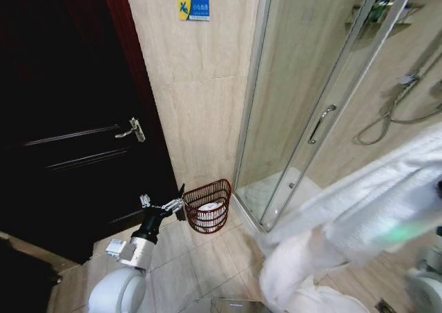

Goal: Discard the used towel into the hamper.

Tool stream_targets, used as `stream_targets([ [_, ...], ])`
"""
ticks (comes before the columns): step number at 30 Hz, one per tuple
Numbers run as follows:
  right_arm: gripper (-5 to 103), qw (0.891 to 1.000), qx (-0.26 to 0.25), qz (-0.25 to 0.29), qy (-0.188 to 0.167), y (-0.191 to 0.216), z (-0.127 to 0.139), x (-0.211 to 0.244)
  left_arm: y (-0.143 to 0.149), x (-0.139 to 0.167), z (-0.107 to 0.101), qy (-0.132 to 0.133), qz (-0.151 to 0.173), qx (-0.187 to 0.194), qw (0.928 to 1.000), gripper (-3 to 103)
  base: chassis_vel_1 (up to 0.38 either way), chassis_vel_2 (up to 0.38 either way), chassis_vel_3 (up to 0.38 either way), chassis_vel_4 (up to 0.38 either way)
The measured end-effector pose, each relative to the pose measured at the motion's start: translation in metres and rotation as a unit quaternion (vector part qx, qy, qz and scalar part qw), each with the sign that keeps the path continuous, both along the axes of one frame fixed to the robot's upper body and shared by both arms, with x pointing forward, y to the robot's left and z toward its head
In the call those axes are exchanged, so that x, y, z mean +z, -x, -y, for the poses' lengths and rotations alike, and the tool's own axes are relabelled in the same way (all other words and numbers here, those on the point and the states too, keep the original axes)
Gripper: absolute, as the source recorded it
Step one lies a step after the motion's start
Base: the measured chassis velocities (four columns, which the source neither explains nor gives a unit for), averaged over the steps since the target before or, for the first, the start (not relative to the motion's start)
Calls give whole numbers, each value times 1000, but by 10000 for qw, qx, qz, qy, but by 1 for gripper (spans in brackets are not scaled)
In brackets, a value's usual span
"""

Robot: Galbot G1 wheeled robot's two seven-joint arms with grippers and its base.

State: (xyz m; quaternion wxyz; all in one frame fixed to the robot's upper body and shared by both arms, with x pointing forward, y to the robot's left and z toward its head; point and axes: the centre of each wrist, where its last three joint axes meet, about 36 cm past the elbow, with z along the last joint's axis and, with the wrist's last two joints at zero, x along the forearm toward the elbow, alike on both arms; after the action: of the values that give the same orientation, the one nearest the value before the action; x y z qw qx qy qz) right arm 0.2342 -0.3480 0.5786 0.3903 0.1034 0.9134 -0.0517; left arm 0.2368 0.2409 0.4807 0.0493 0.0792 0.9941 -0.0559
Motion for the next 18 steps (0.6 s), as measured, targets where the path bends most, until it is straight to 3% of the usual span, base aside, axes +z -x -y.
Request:
stream_targets([
  [18, 7, 9993, 295, -226, 3, -8, -10, -4, 0, 0, 0, 0, 0, 0, 10000, 100, 0, 0, 0, 0],
])
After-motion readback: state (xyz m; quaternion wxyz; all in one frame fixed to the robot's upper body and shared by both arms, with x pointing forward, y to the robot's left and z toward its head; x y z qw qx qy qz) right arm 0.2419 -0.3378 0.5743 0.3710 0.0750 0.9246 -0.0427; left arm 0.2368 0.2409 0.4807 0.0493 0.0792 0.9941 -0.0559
